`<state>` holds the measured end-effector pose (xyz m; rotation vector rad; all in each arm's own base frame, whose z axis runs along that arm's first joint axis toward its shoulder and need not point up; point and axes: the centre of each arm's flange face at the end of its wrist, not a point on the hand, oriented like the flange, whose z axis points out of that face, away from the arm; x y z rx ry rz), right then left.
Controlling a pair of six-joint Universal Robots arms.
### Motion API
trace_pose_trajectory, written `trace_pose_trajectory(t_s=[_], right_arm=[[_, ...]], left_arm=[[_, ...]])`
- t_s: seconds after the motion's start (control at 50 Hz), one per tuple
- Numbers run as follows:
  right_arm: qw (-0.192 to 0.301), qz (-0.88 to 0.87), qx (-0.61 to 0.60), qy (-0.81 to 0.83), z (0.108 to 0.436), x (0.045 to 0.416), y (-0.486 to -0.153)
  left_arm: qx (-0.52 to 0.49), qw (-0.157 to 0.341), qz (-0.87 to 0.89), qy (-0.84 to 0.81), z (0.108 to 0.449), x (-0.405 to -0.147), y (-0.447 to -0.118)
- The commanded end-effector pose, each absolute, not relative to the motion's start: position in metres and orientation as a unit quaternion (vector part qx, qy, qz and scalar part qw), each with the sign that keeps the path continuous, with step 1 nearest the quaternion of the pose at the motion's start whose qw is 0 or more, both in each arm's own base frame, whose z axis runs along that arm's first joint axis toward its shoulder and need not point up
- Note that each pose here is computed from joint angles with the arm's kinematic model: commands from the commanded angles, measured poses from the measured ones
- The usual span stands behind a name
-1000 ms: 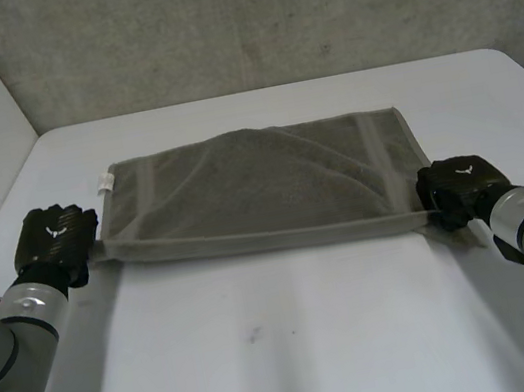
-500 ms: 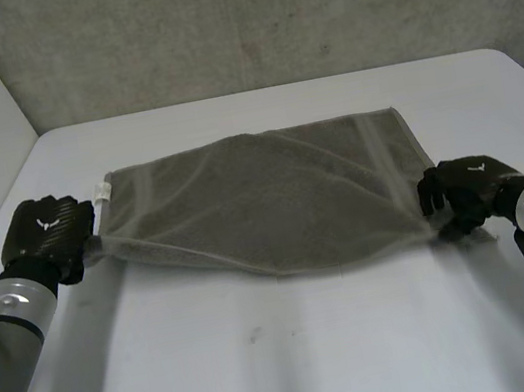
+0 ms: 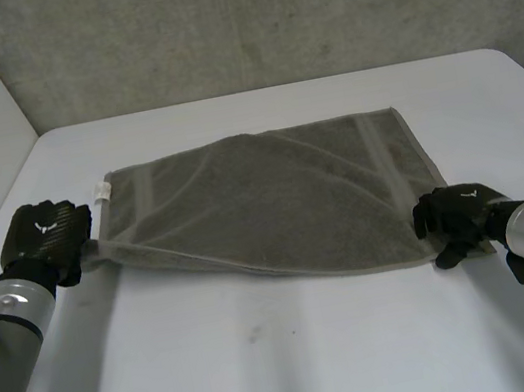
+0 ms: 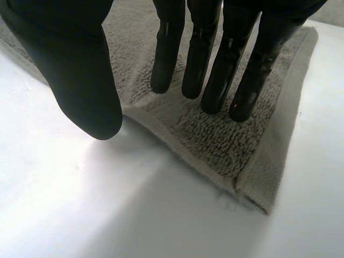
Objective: Fold the towel.
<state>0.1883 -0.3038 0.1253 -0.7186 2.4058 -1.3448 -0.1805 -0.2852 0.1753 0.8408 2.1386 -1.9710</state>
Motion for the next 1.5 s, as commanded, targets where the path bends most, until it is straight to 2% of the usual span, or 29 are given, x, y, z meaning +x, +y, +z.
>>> trace_pose_trajectory(t_s=[0.02,0.28,0.38,0.5,0.64,0.86,1.0,1.24,1.5], right_arm=[[0.139,-0.488,-0.251,0.824,0.126,0.188,-0.31],[0.097,-0.517,-0.258,0.81,0.122,0.185,-0.333],[0.074,-0.539,-0.249,0.801,0.131,0.184,-0.353],[0.078,-0.533,-0.248,0.805,0.134,0.185,-0.351],[0.096,-0.462,-0.247,0.846,0.132,0.181,-0.329],[0.109,-0.464,-0.253,0.842,0.141,0.175,-0.317],[0.101,-0.458,-0.272,0.84,0.135,0.175,-0.314],[0.088,-0.468,-0.286,0.831,0.119,0.176,-0.326],[0.08,-0.503,-0.277,0.815,0.124,0.183,-0.353]], left_arm=[[0.278,0.057,-0.649,0.706,0.174,-0.181,-0.286],[0.279,0.056,-0.646,0.708,0.17,-0.181,-0.288],[0.281,0.055,-0.645,0.709,0.169,-0.183,-0.29],[0.284,0.054,-0.642,0.71,0.166,-0.184,-0.29],[0.284,0.054,-0.642,0.71,0.166,-0.184,-0.29],[0.285,0.053,-0.64,0.711,0.165,-0.185,-0.289],[0.285,0.053,-0.64,0.712,0.164,-0.185,-0.288],[0.287,0.051,-0.638,0.713,0.162,-0.186,-0.288],[0.289,0.051,-0.635,0.715,0.159,-0.186,-0.289]])
